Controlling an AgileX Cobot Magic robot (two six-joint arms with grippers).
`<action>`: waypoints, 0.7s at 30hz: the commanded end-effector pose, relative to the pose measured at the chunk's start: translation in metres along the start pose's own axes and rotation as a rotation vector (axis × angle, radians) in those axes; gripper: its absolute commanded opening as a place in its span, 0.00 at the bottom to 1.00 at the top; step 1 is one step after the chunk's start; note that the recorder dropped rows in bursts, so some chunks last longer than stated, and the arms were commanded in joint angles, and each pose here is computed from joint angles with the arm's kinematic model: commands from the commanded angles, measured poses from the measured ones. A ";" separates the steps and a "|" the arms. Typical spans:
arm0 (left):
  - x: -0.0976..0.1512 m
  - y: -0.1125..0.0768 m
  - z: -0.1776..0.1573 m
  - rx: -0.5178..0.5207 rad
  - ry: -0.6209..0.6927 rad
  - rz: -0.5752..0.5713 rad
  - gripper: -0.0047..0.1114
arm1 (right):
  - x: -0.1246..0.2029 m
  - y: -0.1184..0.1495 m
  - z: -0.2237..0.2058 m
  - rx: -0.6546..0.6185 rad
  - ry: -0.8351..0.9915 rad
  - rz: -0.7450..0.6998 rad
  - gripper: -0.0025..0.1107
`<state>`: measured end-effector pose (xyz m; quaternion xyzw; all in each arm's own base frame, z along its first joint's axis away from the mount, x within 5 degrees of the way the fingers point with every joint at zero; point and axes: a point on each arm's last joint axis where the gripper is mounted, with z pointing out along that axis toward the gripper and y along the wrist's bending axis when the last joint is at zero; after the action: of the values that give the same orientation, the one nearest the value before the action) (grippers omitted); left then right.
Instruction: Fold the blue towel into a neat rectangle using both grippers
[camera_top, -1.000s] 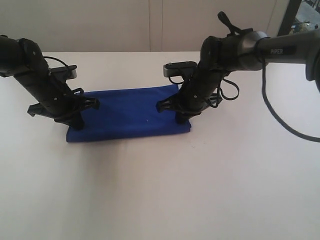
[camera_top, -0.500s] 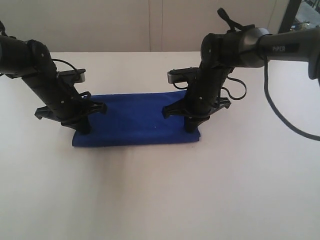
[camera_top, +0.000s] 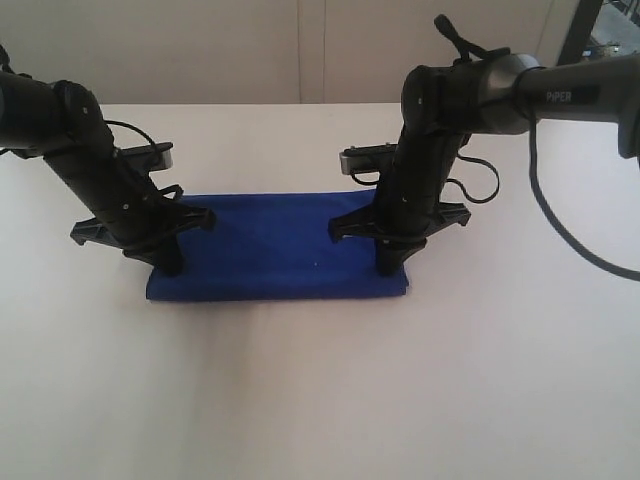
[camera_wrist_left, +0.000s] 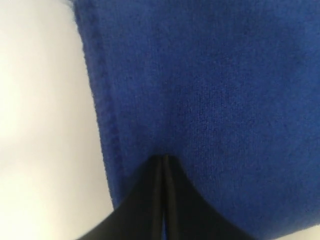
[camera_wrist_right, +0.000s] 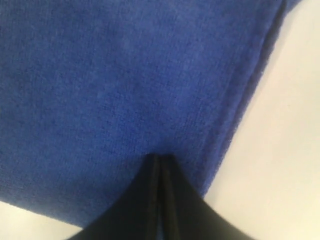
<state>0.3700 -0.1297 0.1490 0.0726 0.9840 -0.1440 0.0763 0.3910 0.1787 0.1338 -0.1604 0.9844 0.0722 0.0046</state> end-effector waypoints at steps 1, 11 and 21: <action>0.009 0.001 0.006 -0.009 0.061 0.007 0.04 | 0.006 -0.006 0.009 0.046 0.066 -0.014 0.02; 0.007 0.000 0.004 0.002 0.042 -0.003 0.04 | -0.001 -0.004 -0.008 0.041 -0.049 -0.019 0.02; 0.008 0.000 0.004 0.003 0.048 -0.003 0.04 | -0.004 0.002 -0.039 0.020 -0.165 -0.014 0.02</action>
<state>0.3698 -0.1299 0.1501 0.0710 0.9835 -0.1464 0.0789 0.3944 0.1768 0.1575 -0.1651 0.9819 0.0686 0.0619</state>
